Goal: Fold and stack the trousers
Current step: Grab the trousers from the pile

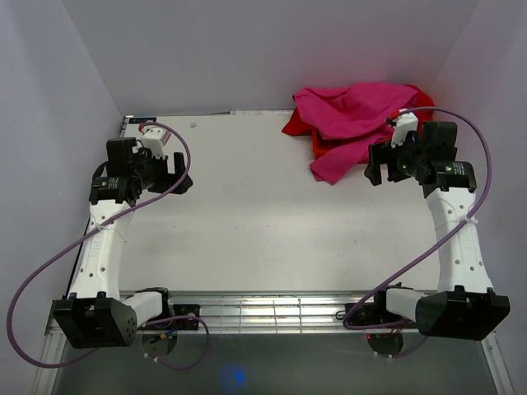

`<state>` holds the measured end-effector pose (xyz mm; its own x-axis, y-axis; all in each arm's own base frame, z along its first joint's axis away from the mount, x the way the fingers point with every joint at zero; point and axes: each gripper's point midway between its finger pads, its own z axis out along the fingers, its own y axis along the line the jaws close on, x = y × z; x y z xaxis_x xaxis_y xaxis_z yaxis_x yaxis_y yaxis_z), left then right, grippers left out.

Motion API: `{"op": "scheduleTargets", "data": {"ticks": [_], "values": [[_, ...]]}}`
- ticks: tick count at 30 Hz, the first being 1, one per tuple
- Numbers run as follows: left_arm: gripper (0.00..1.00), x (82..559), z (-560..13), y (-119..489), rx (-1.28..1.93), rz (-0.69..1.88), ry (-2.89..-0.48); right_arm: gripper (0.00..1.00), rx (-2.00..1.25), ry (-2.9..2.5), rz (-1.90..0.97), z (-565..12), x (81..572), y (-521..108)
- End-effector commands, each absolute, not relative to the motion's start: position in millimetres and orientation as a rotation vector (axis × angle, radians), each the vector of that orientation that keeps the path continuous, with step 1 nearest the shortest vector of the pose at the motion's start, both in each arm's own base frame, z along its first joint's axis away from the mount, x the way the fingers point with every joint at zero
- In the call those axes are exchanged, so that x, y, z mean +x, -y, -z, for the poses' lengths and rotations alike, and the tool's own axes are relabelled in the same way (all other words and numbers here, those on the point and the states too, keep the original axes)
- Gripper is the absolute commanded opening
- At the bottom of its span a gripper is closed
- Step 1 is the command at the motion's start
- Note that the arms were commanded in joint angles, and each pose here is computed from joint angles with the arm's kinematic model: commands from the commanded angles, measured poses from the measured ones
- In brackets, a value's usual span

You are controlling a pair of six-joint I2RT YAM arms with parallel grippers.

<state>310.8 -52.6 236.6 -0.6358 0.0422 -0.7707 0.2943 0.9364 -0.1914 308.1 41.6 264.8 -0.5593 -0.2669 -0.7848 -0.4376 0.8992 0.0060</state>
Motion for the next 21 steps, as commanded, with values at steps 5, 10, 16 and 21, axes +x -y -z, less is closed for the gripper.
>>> {"op": "scheduleTargets", "data": {"ticks": [5, 10, 16, 21], "values": [[0.98, 328.9, -261.0, 49.7, 0.229, 0.352, -2.15, 0.9, -0.191, -2.076, -0.026, -297.5, 404.9, 3.0], [0.98, 340.1, -263.0, 54.4, 0.227, 0.391, -2.152, 0.9, -0.066, -2.1, 0.018, -292.1, 476.7, 22.1], [0.98, 347.1, -249.5, 55.3, 0.19, 0.416, -2.192, 0.9, 0.043, -2.072, 0.112, -278.0, 546.6, 51.0], [0.98, 351.7, -229.6, 52.1, 0.113, 0.42, -2.269, 0.9, 0.068, -2.068, 0.167, -246.2, 591.2, 67.1]]}}
